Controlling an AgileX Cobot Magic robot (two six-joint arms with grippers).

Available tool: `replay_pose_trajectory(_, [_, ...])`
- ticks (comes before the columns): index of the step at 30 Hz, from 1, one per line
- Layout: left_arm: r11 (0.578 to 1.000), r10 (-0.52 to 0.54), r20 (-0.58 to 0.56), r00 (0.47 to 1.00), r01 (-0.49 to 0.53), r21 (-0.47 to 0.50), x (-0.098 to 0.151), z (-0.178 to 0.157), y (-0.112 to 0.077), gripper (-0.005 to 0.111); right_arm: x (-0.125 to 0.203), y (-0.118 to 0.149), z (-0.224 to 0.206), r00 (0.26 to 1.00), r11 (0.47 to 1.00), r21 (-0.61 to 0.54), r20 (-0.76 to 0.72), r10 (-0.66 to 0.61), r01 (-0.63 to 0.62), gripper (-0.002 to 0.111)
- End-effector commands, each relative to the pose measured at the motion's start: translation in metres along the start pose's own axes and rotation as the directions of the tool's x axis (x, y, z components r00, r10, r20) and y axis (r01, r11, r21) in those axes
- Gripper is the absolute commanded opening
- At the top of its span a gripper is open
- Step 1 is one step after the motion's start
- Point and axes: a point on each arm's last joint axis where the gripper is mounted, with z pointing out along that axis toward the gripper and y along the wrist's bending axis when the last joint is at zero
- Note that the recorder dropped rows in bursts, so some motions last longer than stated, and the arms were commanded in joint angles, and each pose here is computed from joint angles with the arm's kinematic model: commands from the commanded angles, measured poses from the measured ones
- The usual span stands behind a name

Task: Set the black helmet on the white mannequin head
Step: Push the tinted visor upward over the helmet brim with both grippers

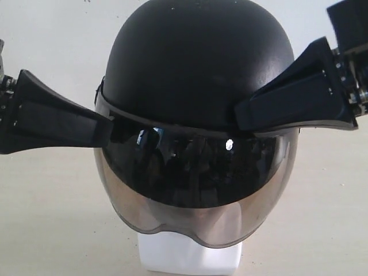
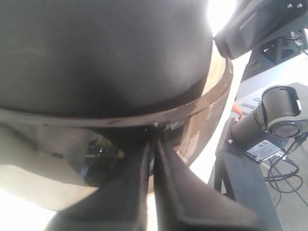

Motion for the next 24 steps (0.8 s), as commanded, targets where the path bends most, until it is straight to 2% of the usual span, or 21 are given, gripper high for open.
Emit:
replay_pose_trajectory(1, [1.0, -0.002, 0.043, 0.999, 0.003, -0.011, -0.002, -0.002, -0.003, 0.004, 0.003, -0.005, 0.001, 0.999, 0.999, 0.042, -0.039, -0.01, 0.012, 0.0])
replay_pose_trajectory(7, [0.998, 0.057, 0.136, 0.989, -0.055, -0.021, -0.014, -0.017, -0.017, 0.004, 0.004, -0.005, 0.001, 0.999, 0.999, 0.045, -0.045, -0.007, 0.009, 0.0])
replay_pose_trajectory(11, [0.996, 0.06, 0.177, 0.982, -0.048, -0.07, -0.023, -0.018, -0.011, 0.004, 0.004, -0.005, 0.001, 0.999, 0.999, 0.043, -0.048, -0.007, 0.009, 0.0])
replay_pose_trajectory(19, [0.999, 0.019, 0.078, 0.997, -0.016, -0.036, -0.019, 0.006, 0.01, 0.004, 0.004, -0.005, 0.001, 0.999, 0.999, 0.042, -0.05, -0.007, 0.009, 0.0])
replay_pose_trajectory(24, [0.999, 0.021, 0.043, 0.999, -0.02, -0.031, -0.016, 0.009, 0.013, 0.004, 0.004, -0.005, 0.001, 0.999, 0.999, 0.042, -0.05, -0.005, 0.007, 0.0])
